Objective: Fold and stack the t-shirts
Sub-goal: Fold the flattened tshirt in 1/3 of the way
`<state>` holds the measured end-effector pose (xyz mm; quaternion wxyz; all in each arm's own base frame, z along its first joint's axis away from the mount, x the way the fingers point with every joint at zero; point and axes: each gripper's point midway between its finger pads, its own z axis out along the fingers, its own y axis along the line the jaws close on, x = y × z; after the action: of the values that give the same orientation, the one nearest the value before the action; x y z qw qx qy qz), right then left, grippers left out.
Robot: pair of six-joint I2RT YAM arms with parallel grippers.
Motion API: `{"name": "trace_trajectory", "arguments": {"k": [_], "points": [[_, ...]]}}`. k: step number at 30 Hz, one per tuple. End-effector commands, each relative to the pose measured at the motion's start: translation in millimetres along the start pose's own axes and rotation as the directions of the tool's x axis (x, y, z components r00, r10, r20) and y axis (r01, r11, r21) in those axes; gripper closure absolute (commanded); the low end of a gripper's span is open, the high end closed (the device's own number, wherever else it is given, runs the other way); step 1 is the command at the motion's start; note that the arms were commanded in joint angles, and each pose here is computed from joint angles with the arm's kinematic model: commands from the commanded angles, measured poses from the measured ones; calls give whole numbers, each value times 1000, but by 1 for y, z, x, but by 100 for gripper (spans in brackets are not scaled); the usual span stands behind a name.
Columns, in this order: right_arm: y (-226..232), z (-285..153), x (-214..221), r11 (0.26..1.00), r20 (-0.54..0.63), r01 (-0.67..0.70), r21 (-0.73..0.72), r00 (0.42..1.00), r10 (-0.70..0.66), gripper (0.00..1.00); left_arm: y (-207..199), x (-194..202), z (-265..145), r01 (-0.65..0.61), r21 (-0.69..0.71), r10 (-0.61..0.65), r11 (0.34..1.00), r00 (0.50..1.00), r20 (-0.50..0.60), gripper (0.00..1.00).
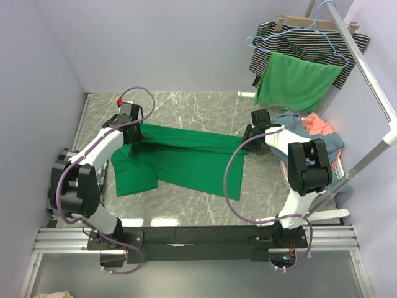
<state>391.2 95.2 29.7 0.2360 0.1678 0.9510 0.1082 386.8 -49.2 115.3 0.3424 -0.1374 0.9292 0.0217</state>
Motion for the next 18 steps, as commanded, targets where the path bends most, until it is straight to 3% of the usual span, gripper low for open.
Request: {"name": "trace_trajectory", "arguments": {"k": [1,2,3,12,18], "points": [[0,0,-10,1000,21,5,-2,1000,-5,76,0,-13,-5,-12,-10,12,1000,999,42,93],[1,0,-10,1000,28,8,-8,1000,-8,85,1,-13,-5,-13,-12,13,1000,999,40,94],[2,-2,-13,1000,36,7,-10,999,-7,100,1,-13,-5,-13,-14,14,1000,999,37,94],[21,-67,-69,999,254,27,-33,967,-18,100,1,-53,-17,-9,-45,15,999,991,130,95],[39,-88,-111,999,324,13,-46,946,3,100,5,-103,-5,-11,-116,35,993,978,208,97]]}}
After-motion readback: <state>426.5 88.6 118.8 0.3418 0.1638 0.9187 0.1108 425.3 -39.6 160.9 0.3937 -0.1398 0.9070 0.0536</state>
